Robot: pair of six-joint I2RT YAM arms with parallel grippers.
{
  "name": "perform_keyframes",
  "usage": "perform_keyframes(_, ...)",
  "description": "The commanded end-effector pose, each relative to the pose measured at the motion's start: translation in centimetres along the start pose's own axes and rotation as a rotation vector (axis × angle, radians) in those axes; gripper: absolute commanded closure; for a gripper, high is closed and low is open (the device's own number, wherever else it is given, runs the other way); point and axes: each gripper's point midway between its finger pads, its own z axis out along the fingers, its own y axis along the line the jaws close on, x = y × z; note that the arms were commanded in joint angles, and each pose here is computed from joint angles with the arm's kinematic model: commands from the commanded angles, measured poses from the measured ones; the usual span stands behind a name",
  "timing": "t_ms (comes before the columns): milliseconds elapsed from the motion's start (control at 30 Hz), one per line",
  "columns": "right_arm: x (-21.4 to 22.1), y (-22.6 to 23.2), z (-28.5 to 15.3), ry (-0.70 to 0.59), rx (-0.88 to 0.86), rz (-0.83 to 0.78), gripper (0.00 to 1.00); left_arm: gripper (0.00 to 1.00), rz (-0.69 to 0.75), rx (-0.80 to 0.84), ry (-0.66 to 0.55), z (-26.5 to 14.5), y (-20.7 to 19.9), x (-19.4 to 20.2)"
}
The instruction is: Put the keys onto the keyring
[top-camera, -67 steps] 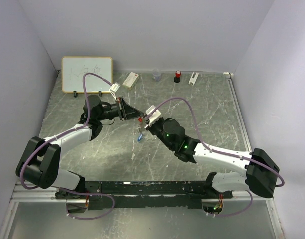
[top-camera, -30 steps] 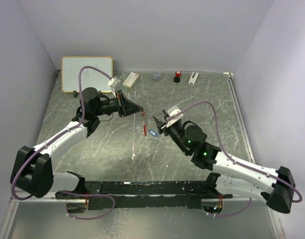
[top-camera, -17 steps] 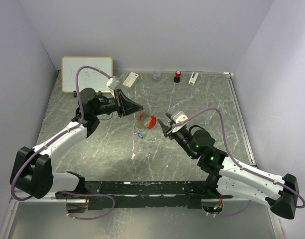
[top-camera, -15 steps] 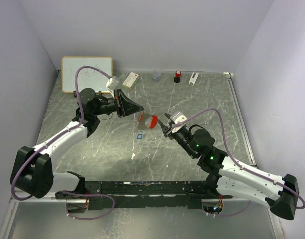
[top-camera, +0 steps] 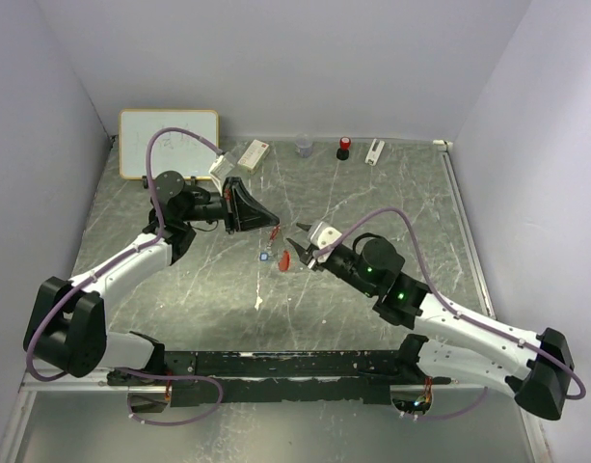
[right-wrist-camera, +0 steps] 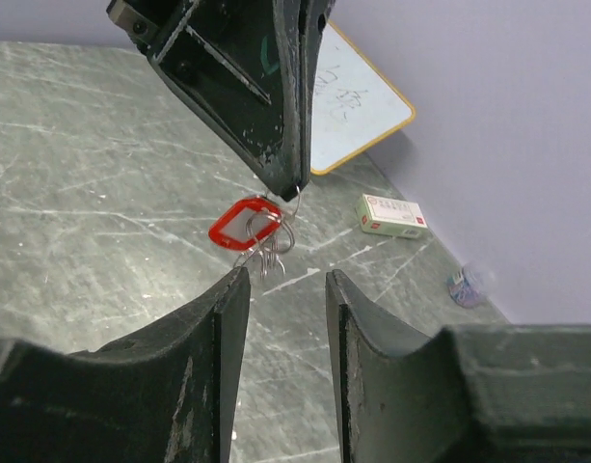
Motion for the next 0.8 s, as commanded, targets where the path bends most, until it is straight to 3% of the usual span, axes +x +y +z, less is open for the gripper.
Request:
perform_keyframes(0, -2.2, -0.1, 0.7, -0.056, -0.041, -0.036, 0.64, 0.93, 0.084, 0.094, 0.024, 0.0, -2.0, -0.4)
perform_keyframes(167, -2.1, 0.3, 1.6, -0.051, -0.075, -0.042, 0.68, 0.93, 0.097, 0.113, 0.037, -0.2, -2.6, -0.1)
perform_keyframes(500, -2.1, 1.3, 2.4, -0.048, -0.129, -0.026, 0.88, 0.93, 0.100, 0.106, 0.040, -0.3, -2.6, -0.1)
perform_keyframes(600, -2.0, 1.4, 2.4, -0.046, -0.134, -0.019, 1.00, 0.93, 0.102, 0.096, 0.039, -0.3, -2.5, -0.2)
perform_keyframes(767, -2.0, 0.8, 2.2, -0.046, -0.096, -0.002, 1.00, 0.93, 0.112, 0.088, 0.030, -0.3, -2.5, -0.4)
